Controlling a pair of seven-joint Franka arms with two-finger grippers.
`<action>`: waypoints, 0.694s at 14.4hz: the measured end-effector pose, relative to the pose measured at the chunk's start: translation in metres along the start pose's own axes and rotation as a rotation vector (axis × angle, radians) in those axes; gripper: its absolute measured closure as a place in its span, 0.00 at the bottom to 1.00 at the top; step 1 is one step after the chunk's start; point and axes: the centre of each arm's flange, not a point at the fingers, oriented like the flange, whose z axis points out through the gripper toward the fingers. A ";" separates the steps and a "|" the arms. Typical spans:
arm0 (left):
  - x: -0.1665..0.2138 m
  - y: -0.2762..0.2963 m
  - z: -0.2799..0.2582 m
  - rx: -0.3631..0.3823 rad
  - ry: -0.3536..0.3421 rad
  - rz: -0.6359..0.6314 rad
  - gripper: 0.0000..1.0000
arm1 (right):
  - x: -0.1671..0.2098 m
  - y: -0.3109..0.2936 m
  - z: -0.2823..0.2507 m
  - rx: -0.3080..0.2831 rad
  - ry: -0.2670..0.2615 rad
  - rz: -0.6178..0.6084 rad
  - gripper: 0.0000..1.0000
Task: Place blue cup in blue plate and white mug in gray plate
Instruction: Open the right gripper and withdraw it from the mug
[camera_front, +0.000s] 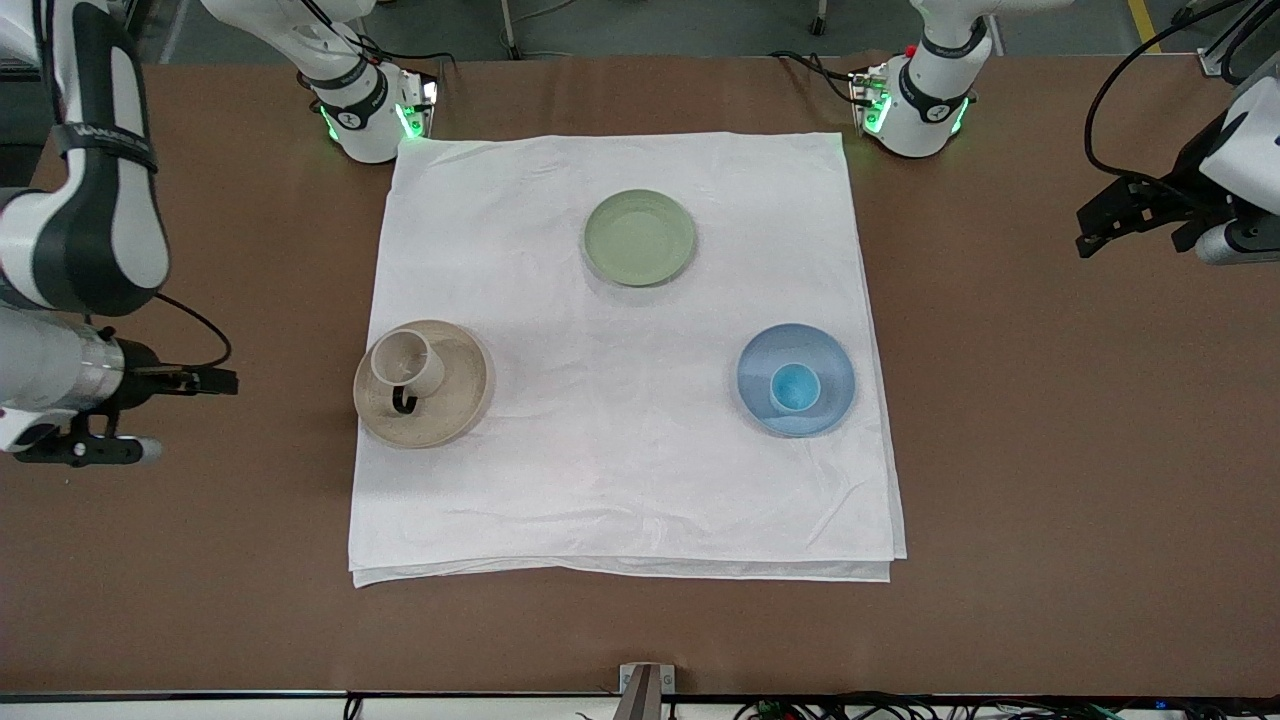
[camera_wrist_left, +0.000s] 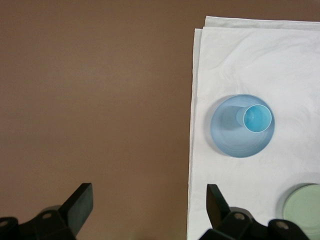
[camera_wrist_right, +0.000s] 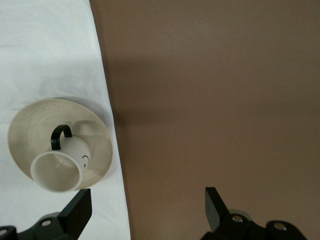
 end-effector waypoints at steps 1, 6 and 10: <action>0.000 0.000 0.001 0.000 -0.001 0.001 0.00 | -0.003 0.017 -0.008 0.010 -0.002 0.013 0.00; 0.001 0.001 0.003 0.001 -0.005 0.003 0.00 | -0.018 0.035 -0.061 0.021 0.031 0.028 0.00; 0.001 0.003 0.003 0.000 0.001 0.005 0.00 | -0.023 0.035 -0.066 0.027 0.013 0.029 0.00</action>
